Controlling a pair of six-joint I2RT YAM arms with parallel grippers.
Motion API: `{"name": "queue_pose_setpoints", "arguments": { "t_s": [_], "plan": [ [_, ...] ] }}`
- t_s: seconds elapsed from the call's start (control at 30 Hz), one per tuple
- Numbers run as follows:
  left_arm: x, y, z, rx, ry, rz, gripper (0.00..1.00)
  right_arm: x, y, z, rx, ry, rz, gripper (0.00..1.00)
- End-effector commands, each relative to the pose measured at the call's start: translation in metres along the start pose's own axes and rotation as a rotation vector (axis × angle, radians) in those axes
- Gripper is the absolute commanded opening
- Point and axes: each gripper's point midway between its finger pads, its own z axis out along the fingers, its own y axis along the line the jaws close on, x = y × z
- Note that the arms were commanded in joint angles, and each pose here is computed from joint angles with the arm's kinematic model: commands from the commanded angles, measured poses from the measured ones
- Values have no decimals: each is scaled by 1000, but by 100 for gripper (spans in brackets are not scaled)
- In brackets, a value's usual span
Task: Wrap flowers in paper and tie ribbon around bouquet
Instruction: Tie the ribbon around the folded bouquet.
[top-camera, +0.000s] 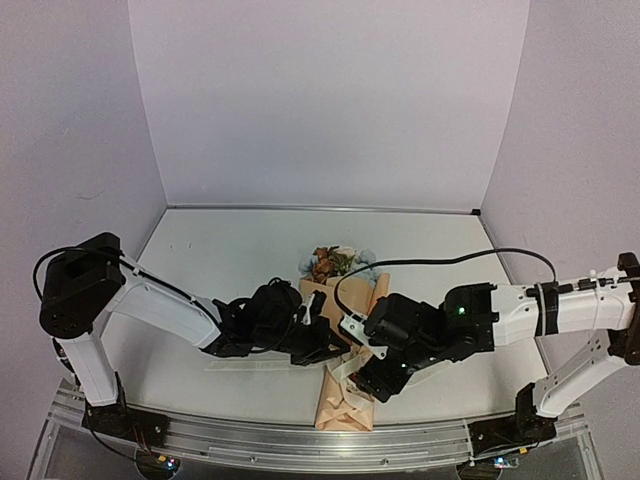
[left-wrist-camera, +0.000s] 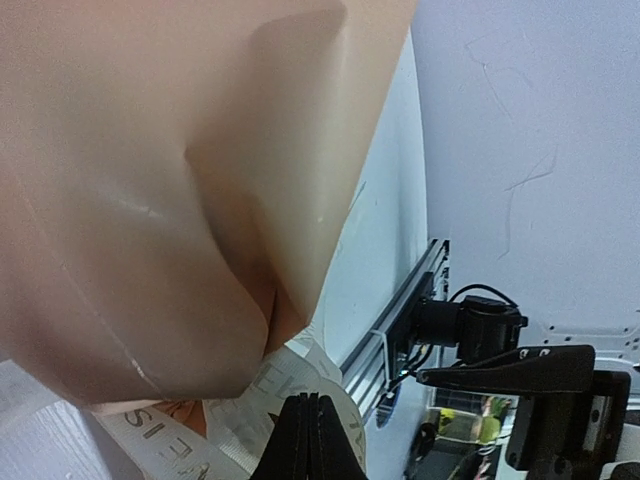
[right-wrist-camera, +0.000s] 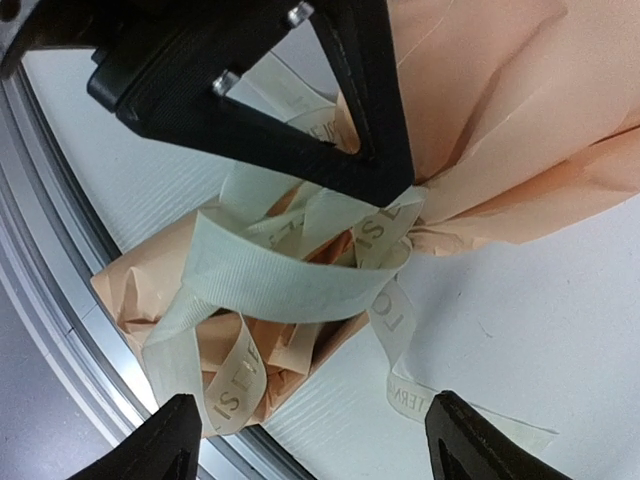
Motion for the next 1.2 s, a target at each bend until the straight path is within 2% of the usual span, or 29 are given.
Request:
{"name": "queue_pose_setpoints", "arguments": {
  "t_s": [0.0, 0.27, 0.43, 0.6, 0.8, 1.17],
  "plan": [
    [5, -6, 9, -57, 19, 210, 0, 10, 2, -8, -40, 10, 8, 80],
    [17, 11, 16, -129, 20, 445, 0, 29, 12, 0, -88, 28, -39, 71],
    [23, 19, 15, -135, 34, 536, 0, 34, 27, 7, -159, -21, -136, 69],
    [23, 14, 17, -122, 40, 577, 0, 34, 38, 8, -194, -104, -290, 70],
    [23, 10, 18, -116, 42, 608, 0, 36, 52, 5, -240, -138, -447, 71],
    [27, 14, 18, -124, 58, 640, 0, 29, 59, 11, -250, -123, -476, 67]
  ]
}}
